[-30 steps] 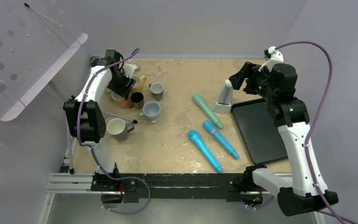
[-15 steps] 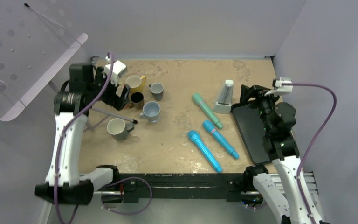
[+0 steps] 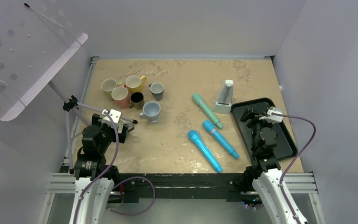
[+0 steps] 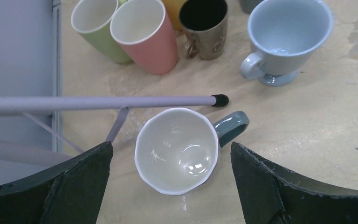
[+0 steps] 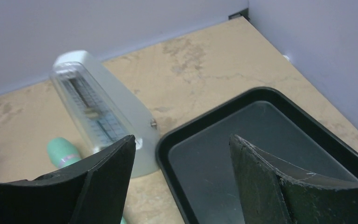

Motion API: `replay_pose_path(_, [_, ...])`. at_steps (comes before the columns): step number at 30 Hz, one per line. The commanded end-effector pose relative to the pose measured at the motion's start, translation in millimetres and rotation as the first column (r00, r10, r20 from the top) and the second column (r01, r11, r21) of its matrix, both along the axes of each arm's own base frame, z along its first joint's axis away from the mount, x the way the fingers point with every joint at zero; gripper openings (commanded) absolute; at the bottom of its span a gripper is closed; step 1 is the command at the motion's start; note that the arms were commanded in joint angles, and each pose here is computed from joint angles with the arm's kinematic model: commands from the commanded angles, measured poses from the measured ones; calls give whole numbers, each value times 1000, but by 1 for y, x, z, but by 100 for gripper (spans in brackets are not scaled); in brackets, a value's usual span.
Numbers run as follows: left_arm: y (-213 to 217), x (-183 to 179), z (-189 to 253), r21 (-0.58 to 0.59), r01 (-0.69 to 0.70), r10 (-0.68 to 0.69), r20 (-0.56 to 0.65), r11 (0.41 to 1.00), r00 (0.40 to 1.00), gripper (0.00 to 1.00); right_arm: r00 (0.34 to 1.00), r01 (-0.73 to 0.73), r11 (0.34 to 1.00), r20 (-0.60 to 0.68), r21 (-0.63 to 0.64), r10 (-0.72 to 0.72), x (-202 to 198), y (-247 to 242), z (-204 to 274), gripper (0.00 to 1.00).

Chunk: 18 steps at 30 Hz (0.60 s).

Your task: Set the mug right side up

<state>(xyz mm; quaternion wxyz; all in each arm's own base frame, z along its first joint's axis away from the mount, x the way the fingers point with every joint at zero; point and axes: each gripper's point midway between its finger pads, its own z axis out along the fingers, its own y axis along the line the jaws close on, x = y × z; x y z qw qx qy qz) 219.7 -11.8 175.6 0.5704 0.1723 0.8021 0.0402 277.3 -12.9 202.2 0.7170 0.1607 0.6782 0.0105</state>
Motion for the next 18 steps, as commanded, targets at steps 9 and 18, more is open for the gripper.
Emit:
replay_pose_path(9, [35,25,-11,-39,-256,257,16,966,966,100,996,57,997,72,-57,-53,1,-11,-4,77])
replay_pose_path(18, [28,22,-11,-42,-211,212,24,977,977,100,998,27,999,63,-37,-24,5,-5,-4,77])
